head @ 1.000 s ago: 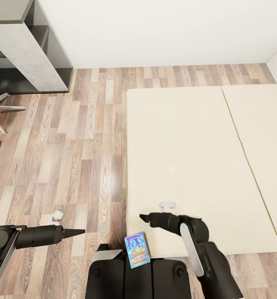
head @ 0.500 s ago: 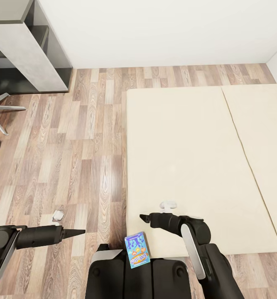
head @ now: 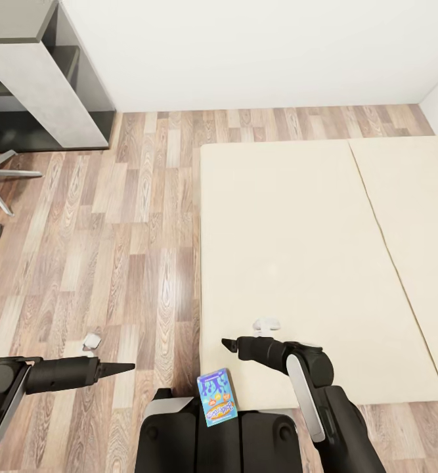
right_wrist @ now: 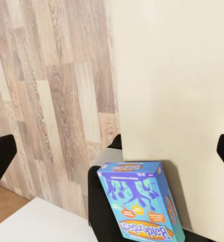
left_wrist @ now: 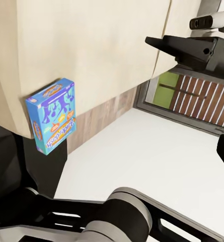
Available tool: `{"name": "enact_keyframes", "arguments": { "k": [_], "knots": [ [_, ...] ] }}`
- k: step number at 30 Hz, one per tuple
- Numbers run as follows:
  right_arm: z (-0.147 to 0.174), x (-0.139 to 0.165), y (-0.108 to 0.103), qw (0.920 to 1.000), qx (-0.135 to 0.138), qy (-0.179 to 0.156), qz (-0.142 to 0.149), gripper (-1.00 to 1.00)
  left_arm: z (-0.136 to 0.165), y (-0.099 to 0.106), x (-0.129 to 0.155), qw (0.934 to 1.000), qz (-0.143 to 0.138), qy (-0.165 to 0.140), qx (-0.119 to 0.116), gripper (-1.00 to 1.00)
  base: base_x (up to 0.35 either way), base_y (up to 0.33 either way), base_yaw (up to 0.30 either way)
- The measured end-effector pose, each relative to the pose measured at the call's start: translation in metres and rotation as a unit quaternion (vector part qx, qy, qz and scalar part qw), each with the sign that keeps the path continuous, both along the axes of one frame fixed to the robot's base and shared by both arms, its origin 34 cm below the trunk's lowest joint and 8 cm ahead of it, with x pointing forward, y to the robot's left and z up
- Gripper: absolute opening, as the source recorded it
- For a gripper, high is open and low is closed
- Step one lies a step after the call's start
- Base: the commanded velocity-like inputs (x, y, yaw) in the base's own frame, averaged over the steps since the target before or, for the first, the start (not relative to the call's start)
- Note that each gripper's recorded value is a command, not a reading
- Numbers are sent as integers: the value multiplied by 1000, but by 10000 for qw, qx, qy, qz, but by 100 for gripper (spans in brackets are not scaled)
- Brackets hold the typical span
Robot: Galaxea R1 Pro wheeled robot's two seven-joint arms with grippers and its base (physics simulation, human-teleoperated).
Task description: Put all the toys in the child's room - the three board games (two on the bed and one on the table), the two jigsaw puzzles on the table, and the tennis ball on the table - inside the toy box on the table in the child's room.
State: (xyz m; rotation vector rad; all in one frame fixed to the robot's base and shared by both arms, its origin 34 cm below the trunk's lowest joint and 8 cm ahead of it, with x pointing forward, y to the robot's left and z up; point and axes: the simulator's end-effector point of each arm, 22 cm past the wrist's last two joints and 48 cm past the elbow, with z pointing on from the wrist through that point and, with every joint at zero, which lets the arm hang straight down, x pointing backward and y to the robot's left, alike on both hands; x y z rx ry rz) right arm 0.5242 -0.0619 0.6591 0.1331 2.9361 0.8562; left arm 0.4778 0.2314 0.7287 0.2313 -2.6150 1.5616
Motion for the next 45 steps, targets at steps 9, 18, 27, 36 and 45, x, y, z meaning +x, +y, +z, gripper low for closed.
{"name": "enact_keyframes", "arguments": {
  "k": [9, 18, 27, 36, 45],
  "knots": [
    [5, 4, 0, 10000, -2, -66, -3, 100, 5, 2, 4, 10000, 4, -73, 18, 100, 0, 0, 0],
    [11, 9, 0, 9999, -4, -140, -6, 100, 10, 2, 8, 9999, 8, -145, 20, 100, 0, 0, 0],
    [13, 11, 1, 9999, -1, -165, -7, 100, 12, 4, 9, 9999, 19, -167, 31, 100, 0, 0, 0],
    [14, 11, 1, 9999, -4, -169, -5, 100, 13, 4, 9, 9998, 19, -174, 31, 100, 0, 0, 0],
    [19, 19, 0, 9995, -19, -321, -36, 100, 17, 4, 12, 9997, 18, -239, 29, 100, 0, 0, 0]
  ]
}}
